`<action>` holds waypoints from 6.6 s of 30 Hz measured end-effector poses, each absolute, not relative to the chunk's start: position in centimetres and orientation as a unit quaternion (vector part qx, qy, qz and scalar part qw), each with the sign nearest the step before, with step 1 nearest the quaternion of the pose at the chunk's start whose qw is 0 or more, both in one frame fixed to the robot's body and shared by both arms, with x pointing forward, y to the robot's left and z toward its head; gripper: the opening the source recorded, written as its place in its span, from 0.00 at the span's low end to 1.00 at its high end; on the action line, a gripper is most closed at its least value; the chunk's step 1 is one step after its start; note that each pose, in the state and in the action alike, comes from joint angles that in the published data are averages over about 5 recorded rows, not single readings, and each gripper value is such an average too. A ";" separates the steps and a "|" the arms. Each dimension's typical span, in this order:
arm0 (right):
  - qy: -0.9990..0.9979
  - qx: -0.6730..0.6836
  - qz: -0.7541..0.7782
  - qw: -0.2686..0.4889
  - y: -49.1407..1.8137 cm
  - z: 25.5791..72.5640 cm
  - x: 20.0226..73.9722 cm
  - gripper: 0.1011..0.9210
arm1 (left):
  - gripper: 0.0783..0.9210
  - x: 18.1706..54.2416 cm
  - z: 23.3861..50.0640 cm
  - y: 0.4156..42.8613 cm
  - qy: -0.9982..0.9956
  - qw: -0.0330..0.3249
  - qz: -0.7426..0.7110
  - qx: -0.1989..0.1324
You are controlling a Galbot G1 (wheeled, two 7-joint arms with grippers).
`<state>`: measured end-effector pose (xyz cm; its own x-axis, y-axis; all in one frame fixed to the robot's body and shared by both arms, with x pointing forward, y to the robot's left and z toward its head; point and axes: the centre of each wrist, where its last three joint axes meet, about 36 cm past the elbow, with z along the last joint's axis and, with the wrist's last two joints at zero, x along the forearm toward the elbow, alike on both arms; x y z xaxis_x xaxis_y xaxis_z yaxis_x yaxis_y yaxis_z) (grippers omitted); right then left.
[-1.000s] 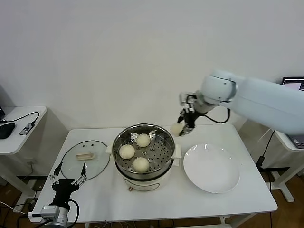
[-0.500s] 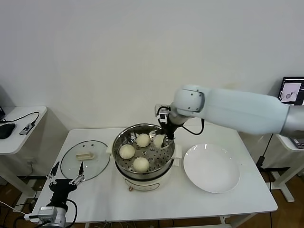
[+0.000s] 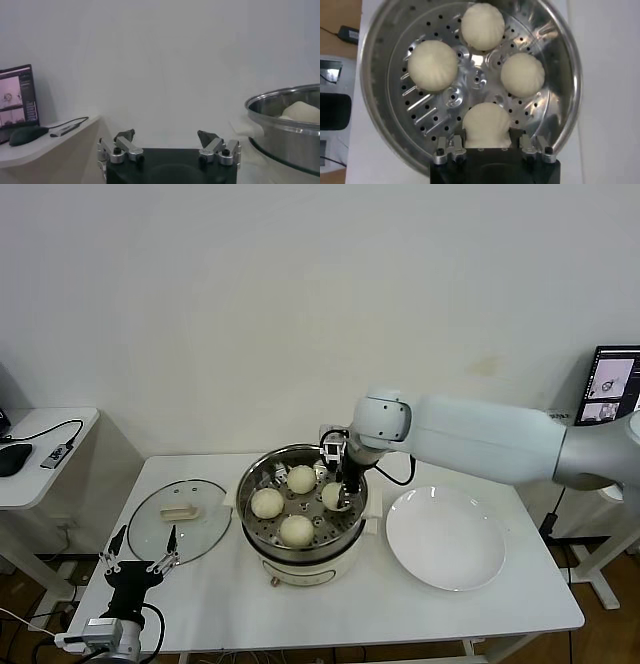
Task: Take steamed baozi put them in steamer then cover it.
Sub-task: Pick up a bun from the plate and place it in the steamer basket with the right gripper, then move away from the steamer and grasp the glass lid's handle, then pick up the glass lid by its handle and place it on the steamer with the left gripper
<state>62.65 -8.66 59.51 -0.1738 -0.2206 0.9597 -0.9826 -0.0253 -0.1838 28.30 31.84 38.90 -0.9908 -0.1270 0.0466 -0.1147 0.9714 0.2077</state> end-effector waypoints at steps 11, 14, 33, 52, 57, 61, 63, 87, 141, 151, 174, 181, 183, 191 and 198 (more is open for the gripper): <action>-0.584 0.519 0.493 0.383 -8.5 58.9 62.4 0.81 | 0.88 28.3 38.8 31.8 -0.992 0.031 -0.102 0.062; -0.586 0.519 0.494 0.379 -8.7 59.5 62.4 0.87 | 0.88 28.3 38.7 31.8 -0.992 0.031 -0.102 0.062; -0.697 0.491 0.467 0.235 -15.5 61.6 57.9 0.88 | 0.88 28.0 38.5 32.2 -0.991 0.031 -0.110 0.067; -0.914 0.334 0.221 -0.059 -26.1 49.6 50.1 0.88 | 0.88 27.7 37.6 31.7 -0.983 0.053 -0.151 0.091; -0.944 0.276 0.157 -0.089 -28.7 46.5 46.6 0.88 | 0.88 27.8 36.8 32.2 -0.974 0.041 -0.203 0.093; -0.963 0.223 0.121 -0.091 -30.8 44.1 43.1 0.88 | 0.88 27.8 36.1 33.2 -0.954 0.030 -0.280 0.098; -0.972 0.192 0.107 -0.087 -31.7 43.0 41.3 0.88 | 0.88 27.6 35.7 33.9 -0.940 0.031 -0.326 0.097; -0.991 -0.106 0.074 -0.030 -38.8 36.6 26.9 0.88 | 0.88 33.5 30.2 40.4 -0.727 0.039 -0.685 -0.029; -0.987 -0.128 0.100 0.006 -37.9 34.3 21.3 0.88 | 0.75 49.9 26.7 42.0 -0.668 0.056 -0.741 -0.048; -0.987 -0.125 0.098 0.007 -37.7 34.2 21.5 0.88 | 0.42 49.8 25.9 42.3 -0.670 0.061 -0.738 -0.049; -0.988 -0.095 0.123 0.011 -37.2 33.8 22.2 0.88 | 0.08 45.2 30.6 44.2 -0.679 0.055 -0.732 0.015; -0.989 -0.078 0.129 0.008 -36.7 33.7 22.8 0.88 | 0.08 42.3 36.4 44.0 -0.680 0.061 -0.729 0.052; -0.989 -0.073 0.130 0.008 -36.5 33.6 23.0 0.88 | 0.08 41.5 38.3 43.8 -0.680 0.064 -0.728 0.059; -0.989 -0.055 0.135 0.007 -35.5 33.6 23.4 0.88 | 0.08 39.3 45.0 40.8 -0.684 0.051 -0.725 0.058; -0.990 -0.048 0.135 0.010 -34.6 33.3 23.7 0.88 | 0.08 38.8 47.5 35.0 -0.702 0.020 -0.712 0.029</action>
<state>23.70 -34.59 33.26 -0.9951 0.0987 0.0074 0.0931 0.9587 -0.2689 38.83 34.96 47.49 -0.9976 -0.0681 -0.0133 -0.0123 -0.0145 0.9998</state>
